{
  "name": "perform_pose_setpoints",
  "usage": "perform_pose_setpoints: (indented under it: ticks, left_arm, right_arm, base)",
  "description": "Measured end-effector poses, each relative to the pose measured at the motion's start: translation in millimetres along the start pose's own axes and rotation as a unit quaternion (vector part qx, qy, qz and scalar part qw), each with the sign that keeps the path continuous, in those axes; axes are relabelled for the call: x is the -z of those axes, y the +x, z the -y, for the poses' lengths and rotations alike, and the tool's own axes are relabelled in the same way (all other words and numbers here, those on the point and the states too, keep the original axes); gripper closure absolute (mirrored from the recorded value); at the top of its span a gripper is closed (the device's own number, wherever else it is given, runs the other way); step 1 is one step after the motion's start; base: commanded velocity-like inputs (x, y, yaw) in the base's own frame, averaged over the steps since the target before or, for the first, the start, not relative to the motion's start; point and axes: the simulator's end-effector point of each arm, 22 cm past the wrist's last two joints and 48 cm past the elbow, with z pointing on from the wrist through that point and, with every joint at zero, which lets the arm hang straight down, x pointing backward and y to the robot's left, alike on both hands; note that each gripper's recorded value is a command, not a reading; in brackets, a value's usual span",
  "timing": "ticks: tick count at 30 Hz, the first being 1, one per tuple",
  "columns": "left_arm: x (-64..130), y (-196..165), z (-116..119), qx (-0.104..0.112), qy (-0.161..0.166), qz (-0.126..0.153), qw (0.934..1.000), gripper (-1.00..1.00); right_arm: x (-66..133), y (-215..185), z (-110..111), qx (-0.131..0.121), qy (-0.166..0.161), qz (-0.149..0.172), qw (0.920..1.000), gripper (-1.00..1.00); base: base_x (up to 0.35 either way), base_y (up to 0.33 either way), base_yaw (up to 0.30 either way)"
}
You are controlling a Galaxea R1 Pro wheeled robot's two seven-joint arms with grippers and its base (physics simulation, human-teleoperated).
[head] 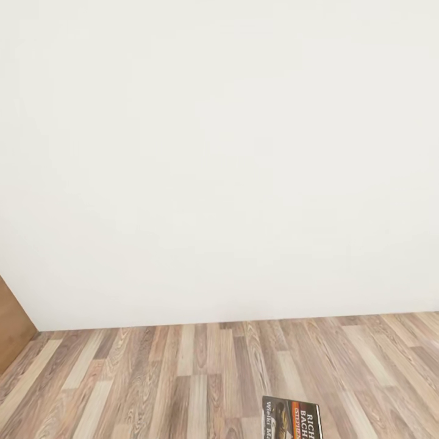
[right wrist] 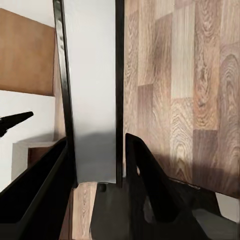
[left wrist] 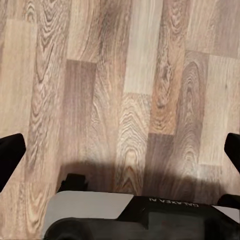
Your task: In the bedroom, move the book from the bed onto either nightstand, and place the two sandals side by side next to the bed.
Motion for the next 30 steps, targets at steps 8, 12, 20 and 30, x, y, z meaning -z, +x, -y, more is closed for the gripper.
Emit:
perform_pose_setpoints:
  ticks: [8,12,20,30]
  left_arm:
    - [7.7,48,-15,-0.001,-0.01,-0.031,0.9995,-1.0]
    - [8.4,51,-16,-0.002,-0.01,-0.033,0.9994,-1.0]
    - [8.4,44,-23,-0.004,-0.015,-0.018,0.9997,-1.0]
    - [8.6,39,-31,-0.003,-0.02,-0.009,0.9998,-1.0]
  right_arm:
    - [0.1,1,1,0.021,0.0,0.011,0.9997,1.0]
    - [0.3,1,1,0.021,0.0,0.011,0.9997,1.0]
    - [0.3,1,1,0.02,0.0,0.012,0.9997,1.0]
    - [0.3,2,0,0.019,-0.001,0.011,0.9998,1.0]
  base:
    - [0.311,0.0,0.0]
    - [0.312,0.0,0.0]
    - [0.307,0.0,0.0]
    - [0.33,0.0,0.0]
